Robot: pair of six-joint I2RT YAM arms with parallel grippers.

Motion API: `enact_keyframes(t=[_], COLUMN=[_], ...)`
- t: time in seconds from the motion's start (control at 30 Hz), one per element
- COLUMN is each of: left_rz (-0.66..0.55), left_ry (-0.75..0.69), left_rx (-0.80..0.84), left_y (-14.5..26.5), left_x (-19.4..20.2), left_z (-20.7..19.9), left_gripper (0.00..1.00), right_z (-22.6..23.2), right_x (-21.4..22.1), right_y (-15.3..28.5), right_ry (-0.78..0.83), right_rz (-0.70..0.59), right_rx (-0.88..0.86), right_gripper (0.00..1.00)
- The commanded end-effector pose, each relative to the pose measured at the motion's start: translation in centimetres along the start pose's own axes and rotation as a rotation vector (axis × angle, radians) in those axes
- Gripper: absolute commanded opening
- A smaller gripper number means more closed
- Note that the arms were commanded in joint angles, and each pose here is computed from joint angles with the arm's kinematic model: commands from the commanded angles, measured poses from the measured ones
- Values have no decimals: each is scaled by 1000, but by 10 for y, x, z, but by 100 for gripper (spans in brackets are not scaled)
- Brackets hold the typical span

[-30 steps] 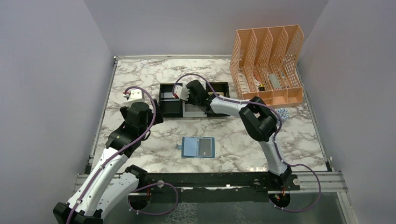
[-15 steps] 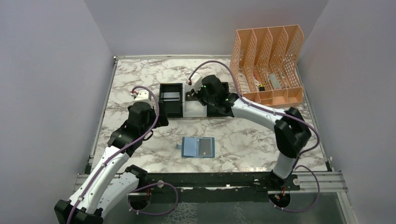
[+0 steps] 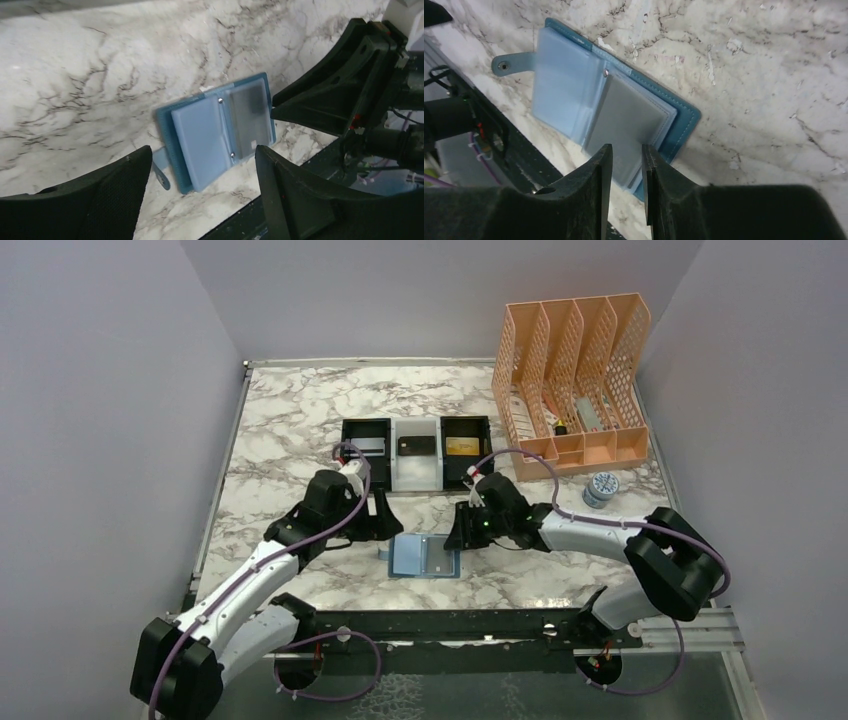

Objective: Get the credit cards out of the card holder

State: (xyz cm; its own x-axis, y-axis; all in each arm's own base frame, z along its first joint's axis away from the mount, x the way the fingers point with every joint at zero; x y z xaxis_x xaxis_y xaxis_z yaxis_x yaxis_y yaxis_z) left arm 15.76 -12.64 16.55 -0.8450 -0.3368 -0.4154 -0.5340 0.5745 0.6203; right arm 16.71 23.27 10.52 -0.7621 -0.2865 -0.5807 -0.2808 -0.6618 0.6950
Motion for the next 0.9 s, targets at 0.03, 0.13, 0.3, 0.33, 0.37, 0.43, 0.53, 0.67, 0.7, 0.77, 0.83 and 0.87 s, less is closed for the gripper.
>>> enact_keyframes(t=[0.03,0.13,0.3,0.33,0.37,0.43,0.53,0.67,0.7,0.77,0.83,0.87], left_rz=[95,112,110,116,121,129,138,153,160,174,187,191], left_ry=[-39,-52,-46,-45,-44,-40,-34,-34,-33,-36,-38,-38], left_rx=[126,74,-33,-50,-66,-93,-132,-165,-173,-182,-189,-194], left_y=[-9,-18,-29,-31,-33,-36,-39,-44,-45,-48,-50,-51], left_x=[15,25,32,33,35,38,42,48,49,52,54,56], left_z=[-21,-19,-10,-7,-4,1,8,15,18,20,22,24], left_gripper=[76,73,66,65,65,65,62,53,51,47,39,36], right_z=[15,12,11,10,10,8,5,4,3,2,1,2], right_x=[-4,4,10,12,13,16,17,18,19,20,20,20], right_y=[6,4,-2,-2,-2,-2,-4,-7,-8,-8,-8,-8], right_ry=[-161,-198,-225,-228,-229,-231,-236,-240,-243,-249,-249,-249], right_rz=[-29,-20,39,46,48,54,71,86,88,94,94,95], right_rx=[-83,-72,-82,-76,-73,-63,-28,-25,-21,-4,4,5], right_gripper=[27,27,25,25,25,25,25,25,25,25,25,25])
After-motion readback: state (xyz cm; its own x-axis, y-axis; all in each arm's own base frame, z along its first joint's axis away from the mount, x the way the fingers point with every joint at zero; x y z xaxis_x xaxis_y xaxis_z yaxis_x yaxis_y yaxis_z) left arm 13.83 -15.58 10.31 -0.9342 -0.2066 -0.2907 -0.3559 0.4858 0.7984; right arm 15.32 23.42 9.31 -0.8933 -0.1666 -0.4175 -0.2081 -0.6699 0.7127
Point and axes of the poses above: each gripper's point midway between its finger pads, its own y axis back along the fingers, its own z axis along the line the jaws close on, x = y × z, the point moved 9 cm from there along y, back along the fingers, and after that the axes turned 14 degrees about y, right-handed, at the moved point
